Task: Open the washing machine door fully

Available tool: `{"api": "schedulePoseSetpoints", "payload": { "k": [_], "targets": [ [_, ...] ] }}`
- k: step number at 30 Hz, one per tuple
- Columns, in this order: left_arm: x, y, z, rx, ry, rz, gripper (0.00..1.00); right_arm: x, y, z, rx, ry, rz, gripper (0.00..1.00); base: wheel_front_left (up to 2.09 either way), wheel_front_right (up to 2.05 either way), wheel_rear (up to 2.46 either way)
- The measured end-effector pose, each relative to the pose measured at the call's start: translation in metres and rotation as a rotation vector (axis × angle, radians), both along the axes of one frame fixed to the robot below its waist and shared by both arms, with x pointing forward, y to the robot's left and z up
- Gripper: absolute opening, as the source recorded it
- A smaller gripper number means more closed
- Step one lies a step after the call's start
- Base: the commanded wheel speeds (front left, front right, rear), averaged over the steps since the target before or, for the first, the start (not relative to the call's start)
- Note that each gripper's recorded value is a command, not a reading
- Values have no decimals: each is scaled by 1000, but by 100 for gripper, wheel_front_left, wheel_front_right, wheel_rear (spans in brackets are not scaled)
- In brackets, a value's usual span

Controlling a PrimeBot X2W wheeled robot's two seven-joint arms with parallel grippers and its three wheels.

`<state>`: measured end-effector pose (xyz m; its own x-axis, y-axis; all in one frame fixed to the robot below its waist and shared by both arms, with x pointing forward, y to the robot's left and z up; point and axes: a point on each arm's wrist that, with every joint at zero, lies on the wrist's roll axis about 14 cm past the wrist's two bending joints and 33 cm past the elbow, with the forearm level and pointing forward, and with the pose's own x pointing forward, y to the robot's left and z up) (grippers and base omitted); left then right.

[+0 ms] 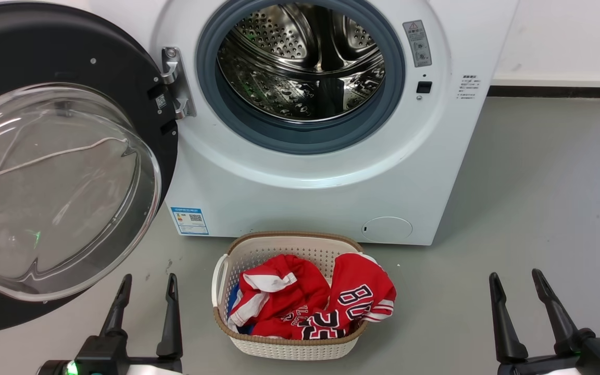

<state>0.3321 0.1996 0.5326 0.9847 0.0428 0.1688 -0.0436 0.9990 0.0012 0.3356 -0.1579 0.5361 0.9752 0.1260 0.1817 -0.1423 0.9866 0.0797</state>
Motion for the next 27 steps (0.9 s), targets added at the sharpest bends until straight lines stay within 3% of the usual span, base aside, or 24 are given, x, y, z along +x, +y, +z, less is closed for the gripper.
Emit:
{"api": "schedulePoseSetpoints", "payload": {
  "k": [26,27],
  "targets": [
    [5,-18,-9,-52,29,-43,100,-7,-13,-4,1,14,-42,100,0,0,0],
    [5,-17,-10,-52,30,-40,0,-7,-13,-4,1,14,-41,0,0,0,0]
  ]
}}
